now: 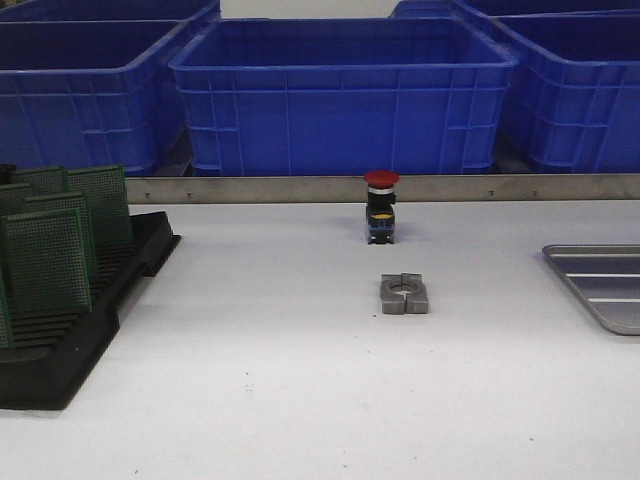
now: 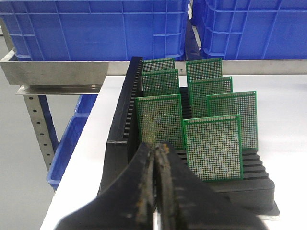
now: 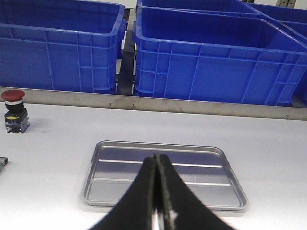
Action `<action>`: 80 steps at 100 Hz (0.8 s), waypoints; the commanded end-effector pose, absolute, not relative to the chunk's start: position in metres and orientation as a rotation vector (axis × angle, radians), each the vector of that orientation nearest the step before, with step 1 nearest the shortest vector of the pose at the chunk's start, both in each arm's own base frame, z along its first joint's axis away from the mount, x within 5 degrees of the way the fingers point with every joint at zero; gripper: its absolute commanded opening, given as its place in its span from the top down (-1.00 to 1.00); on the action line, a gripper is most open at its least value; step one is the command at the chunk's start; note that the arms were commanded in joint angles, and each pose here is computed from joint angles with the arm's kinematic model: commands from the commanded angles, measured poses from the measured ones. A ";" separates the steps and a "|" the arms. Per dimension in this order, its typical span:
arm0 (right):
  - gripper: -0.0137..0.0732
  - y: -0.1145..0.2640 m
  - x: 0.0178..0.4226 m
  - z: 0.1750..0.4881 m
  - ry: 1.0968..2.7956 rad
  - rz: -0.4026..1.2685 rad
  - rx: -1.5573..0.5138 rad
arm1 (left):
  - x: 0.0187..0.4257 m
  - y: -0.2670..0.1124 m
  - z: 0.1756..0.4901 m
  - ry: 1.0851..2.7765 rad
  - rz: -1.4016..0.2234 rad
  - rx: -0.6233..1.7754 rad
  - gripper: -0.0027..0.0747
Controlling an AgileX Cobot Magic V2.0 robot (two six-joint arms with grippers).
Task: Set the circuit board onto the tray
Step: 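Reach the left gripper down into the black rack toward a green board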
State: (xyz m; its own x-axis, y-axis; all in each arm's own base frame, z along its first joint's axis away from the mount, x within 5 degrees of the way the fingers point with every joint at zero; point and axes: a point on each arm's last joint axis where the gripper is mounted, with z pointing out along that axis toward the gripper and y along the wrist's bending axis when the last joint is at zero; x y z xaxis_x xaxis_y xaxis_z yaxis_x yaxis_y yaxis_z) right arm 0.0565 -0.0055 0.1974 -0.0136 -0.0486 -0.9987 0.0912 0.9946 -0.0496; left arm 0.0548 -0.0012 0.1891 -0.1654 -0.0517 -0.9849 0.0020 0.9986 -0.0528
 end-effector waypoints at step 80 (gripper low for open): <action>0.82 -0.005 0.055 0.206 1.478 -0.123 0.016 | 0.039 -0.003 0.293 1.479 -0.108 -0.052 0.98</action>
